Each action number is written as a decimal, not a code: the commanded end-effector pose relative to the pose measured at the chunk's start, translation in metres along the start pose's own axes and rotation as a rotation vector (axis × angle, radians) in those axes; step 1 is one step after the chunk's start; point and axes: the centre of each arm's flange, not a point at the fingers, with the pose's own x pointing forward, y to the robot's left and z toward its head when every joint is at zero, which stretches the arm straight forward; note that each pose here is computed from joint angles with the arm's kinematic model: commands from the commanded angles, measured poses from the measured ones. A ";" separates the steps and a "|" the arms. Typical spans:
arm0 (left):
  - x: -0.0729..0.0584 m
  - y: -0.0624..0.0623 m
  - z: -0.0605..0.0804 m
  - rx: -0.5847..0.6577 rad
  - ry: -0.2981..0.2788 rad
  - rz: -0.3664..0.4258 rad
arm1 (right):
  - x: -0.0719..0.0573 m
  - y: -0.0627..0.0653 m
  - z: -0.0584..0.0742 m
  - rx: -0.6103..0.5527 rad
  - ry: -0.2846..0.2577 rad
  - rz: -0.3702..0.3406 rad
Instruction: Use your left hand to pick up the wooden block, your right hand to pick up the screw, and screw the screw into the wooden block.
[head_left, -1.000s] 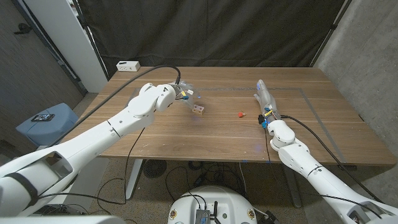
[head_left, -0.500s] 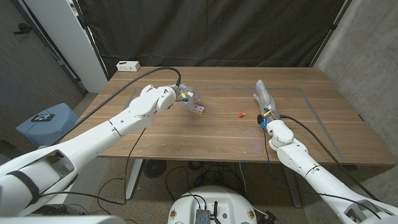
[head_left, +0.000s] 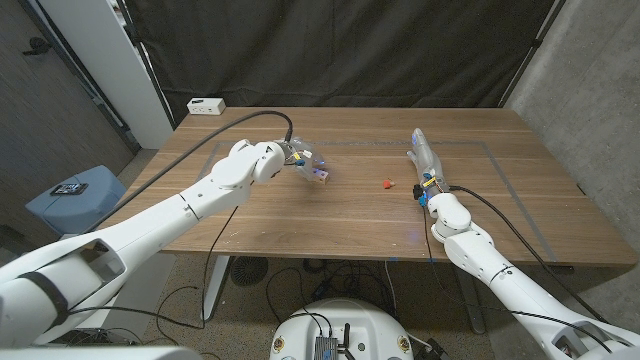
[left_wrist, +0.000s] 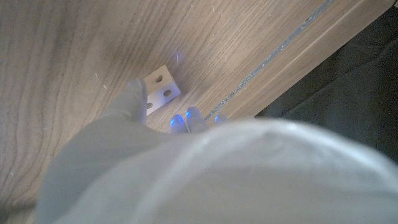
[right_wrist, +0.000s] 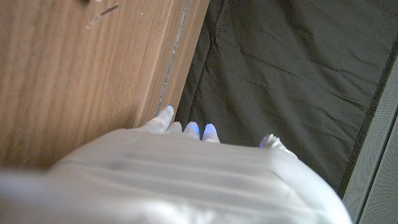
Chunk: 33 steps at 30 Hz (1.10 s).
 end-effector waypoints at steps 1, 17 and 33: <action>0.008 -0.005 0.005 -0.014 -0.022 -0.011 | -0.002 0.001 -0.001 0.003 0.000 -0.004; 0.012 -0.007 0.006 -0.032 -0.052 -0.008 | -0.004 0.002 -0.005 0.009 0.001 -0.015; 0.015 -0.010 0.006 -0.018 -0.072 0.001 | -0.005 0.003 -0.006 0.011 0.001 -0.025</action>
